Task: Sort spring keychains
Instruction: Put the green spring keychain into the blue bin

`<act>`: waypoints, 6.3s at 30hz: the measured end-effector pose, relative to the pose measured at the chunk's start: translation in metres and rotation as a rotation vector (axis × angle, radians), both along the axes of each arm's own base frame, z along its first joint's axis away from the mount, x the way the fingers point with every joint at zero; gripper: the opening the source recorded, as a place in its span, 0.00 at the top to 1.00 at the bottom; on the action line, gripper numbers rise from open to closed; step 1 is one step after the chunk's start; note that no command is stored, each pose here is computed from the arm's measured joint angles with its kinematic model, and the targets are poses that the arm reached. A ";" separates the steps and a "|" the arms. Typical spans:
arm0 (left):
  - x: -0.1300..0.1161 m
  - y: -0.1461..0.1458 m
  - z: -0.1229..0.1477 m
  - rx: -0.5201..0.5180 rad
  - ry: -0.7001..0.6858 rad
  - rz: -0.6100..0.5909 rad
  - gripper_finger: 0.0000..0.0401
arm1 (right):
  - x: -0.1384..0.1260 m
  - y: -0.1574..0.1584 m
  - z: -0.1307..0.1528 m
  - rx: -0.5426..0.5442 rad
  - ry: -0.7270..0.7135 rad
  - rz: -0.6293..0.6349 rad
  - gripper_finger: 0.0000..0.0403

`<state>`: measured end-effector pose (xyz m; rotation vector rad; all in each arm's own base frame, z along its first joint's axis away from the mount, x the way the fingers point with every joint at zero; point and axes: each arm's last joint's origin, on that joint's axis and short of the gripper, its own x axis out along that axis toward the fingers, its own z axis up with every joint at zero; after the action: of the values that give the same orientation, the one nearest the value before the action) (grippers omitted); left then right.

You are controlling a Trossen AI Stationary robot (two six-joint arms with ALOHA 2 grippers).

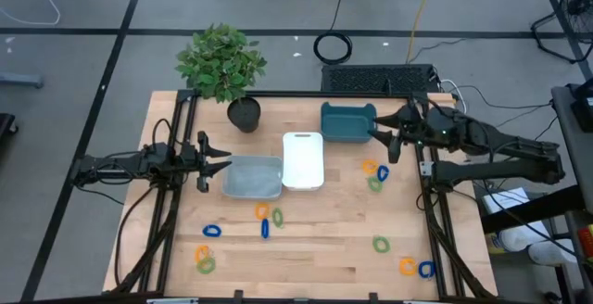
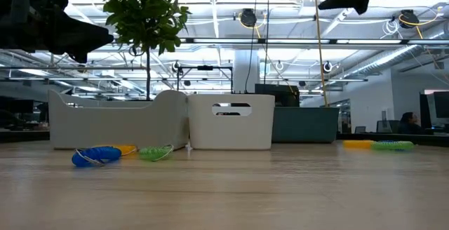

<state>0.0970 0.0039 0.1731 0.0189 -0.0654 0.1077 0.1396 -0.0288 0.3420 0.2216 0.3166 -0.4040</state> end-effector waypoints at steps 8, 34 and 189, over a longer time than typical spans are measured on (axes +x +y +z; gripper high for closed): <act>0.000 0.000 0.000 0.000 0.000 0.000 0.67 | 0.004 0.001 0.018 0.023 0.194 0.071 0.51; 0.000 0.000 0.000 0.000 0.000 0.000 0.67 | 0.026 0.008 -0.001 0.439 0.821 0.281 0.51; 0.000 0.000 0.000 0.000 -0.001 0.000 0.67 | 0.065 0.069 -0.007 0.291 1.161 0.402 1.00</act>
<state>0.0970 0.0039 0.1732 0.0188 -0.0660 0.1079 0.2042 0.0400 0.3349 0.1806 1.5411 -0.0408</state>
